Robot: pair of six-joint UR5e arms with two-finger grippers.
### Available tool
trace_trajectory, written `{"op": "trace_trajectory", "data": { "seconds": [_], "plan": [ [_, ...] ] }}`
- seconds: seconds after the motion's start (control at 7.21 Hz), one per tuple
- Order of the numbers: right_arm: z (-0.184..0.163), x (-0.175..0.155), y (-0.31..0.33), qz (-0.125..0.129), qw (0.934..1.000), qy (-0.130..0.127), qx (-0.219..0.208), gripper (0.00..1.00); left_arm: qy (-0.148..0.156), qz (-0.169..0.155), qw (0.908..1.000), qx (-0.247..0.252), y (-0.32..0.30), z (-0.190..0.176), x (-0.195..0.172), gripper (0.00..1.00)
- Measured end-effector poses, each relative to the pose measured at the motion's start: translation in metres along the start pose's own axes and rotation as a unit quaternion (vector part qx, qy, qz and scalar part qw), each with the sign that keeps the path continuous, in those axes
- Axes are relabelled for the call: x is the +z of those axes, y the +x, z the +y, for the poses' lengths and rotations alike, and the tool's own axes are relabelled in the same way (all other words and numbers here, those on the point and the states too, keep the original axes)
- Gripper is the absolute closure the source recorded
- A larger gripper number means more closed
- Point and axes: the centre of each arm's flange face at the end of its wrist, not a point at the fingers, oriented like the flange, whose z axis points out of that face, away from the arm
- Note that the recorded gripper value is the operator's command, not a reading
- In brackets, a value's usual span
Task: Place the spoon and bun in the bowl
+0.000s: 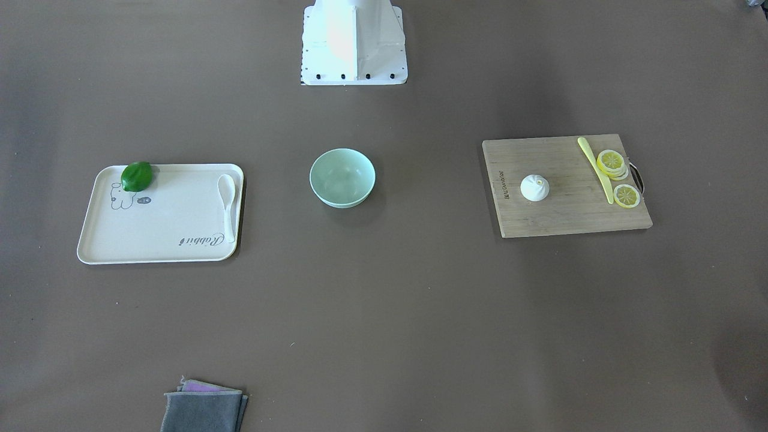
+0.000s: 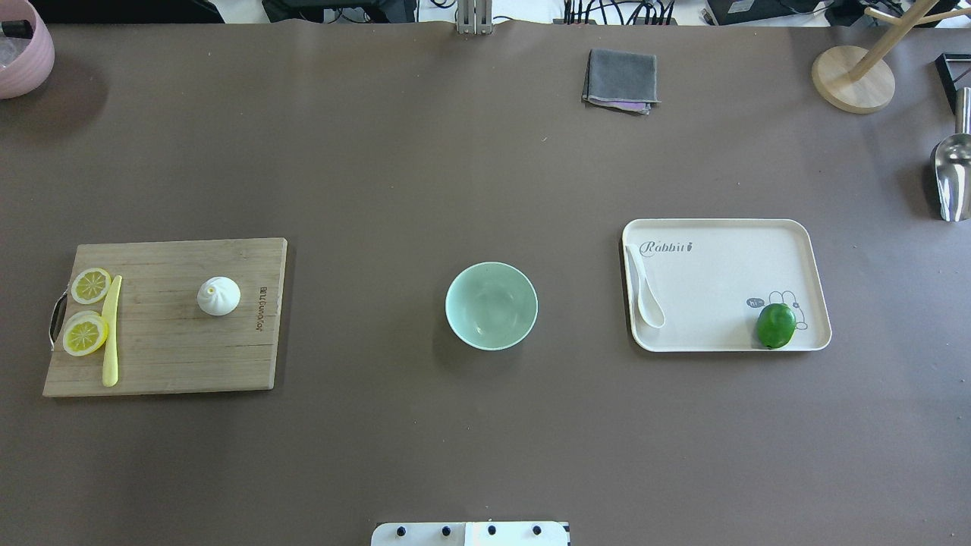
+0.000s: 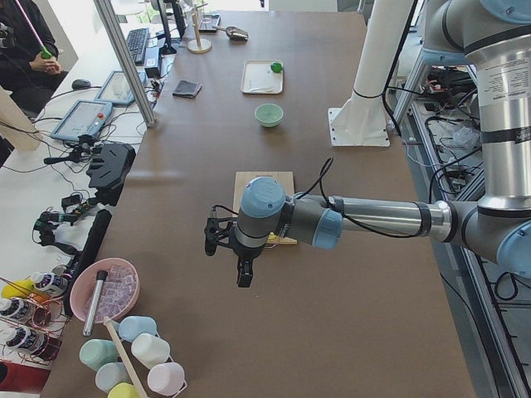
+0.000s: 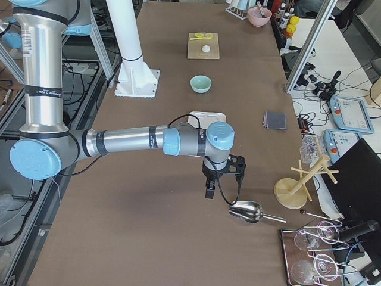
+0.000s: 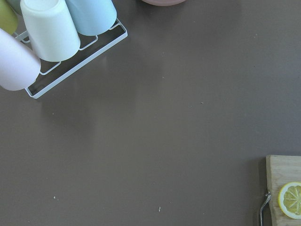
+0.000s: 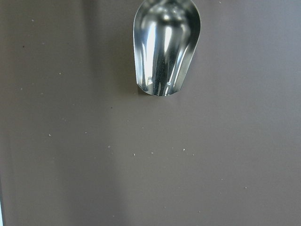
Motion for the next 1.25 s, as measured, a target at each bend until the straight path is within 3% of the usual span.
{"op": "trace_trajectory", "data": {
  "seconds": [0.83, 1.25],
  "plan": [
    [-0.011, -0.002, -0.029, -0.002, 0.9996, 0.005, -0.027, 0.00, 0.005, 0.008, 0.9999, 0.012, 0.010, -0.007, -0.002, 0.02],
    [-0.022, -0.007, -0.069, -0.011, 0.9940, 0.052, -0.096, 0.00, 0.019, 0.022, 0.9977, 0.062, 0.058, -0.049, -0.002, 0.02]
  ]
}}
